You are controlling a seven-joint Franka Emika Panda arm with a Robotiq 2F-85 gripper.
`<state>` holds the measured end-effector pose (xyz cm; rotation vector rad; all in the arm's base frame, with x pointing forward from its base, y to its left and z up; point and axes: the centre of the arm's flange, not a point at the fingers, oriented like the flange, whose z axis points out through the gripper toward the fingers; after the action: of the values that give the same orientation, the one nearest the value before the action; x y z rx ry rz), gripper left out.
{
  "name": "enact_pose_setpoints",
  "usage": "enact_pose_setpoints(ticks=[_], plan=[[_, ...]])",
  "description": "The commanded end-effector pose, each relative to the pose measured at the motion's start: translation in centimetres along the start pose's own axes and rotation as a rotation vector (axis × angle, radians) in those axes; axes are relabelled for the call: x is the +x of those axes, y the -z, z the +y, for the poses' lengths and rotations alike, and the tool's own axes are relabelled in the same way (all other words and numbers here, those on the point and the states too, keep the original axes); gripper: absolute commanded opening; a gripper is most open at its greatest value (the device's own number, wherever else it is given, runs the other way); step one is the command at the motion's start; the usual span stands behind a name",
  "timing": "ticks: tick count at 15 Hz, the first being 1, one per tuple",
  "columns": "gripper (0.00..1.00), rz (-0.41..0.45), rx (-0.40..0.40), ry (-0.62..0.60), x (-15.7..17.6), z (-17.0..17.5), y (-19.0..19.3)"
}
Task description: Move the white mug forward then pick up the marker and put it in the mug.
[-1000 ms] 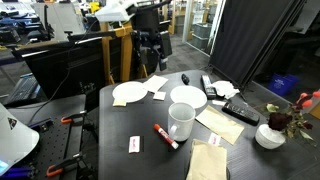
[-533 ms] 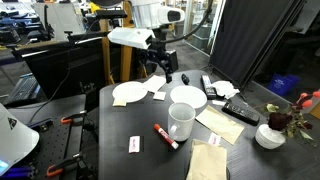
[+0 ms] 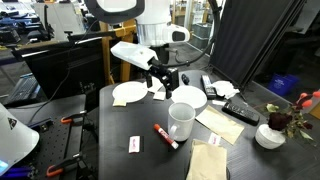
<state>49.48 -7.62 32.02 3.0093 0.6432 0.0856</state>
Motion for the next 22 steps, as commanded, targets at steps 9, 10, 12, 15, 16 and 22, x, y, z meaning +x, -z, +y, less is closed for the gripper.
enact_pose_setpoints(ticks=[9, 10, 12, 15, 16, 22], plan=[[1.00, -0.022, 0.018, 0.000, -0.1, 1.3, -1.4], [1.00, -0.025, 0.007, 0.002, 0.4, 1.4, -1.8], [1.00, -0.032, 0.002, 0.013, 0.9, 1.4, -2.5], [1.00, -0.045, -0.013, 0.026, 1.7, 1.7, -3.6], [1.00, -0.046, -0.017, 0.029, 1.9, 1.8, -3.9], [1.00, -0.063, -0.016, 0.030, 3.2, 3.3, -5.4]])
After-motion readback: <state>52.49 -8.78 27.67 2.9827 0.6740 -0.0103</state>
